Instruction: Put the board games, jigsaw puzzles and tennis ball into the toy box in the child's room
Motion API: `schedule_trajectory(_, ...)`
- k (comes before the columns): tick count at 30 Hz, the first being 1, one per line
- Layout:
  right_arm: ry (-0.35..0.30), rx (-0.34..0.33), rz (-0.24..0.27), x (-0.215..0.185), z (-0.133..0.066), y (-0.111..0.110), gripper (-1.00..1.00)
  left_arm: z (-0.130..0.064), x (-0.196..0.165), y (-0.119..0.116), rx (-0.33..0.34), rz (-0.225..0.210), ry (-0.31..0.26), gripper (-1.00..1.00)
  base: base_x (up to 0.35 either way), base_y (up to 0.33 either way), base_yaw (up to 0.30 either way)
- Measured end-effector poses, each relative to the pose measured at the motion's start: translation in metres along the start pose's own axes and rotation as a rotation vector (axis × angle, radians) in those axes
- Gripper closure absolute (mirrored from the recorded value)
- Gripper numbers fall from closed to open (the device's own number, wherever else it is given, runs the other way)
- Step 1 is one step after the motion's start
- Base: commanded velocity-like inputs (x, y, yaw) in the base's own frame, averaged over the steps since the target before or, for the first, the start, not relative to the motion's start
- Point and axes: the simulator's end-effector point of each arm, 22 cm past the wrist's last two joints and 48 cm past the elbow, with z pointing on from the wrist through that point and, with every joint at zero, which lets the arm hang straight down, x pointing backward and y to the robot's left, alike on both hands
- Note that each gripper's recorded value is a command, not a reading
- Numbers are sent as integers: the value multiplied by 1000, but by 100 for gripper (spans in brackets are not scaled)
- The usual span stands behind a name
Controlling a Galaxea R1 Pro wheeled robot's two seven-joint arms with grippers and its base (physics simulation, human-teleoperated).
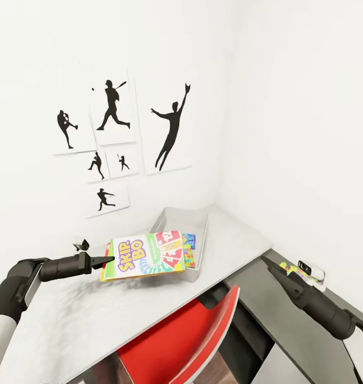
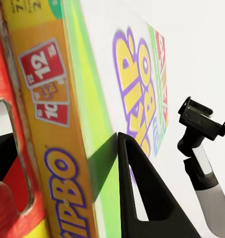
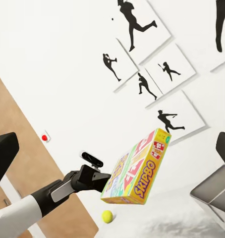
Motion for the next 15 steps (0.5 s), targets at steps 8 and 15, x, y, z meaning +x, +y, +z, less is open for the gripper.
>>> schedule_trajectory(8, 0, -1, -1, 0, 0, 0, -100, 0, 0, 0, -1, -1, 0, 100, 81, -174, 232)
schedule_trajectory(15, 0, -1, -1, 0, 0, 1, -100, 0, 0, 0, 0, -1, 0, 100, 164, -74, 62)
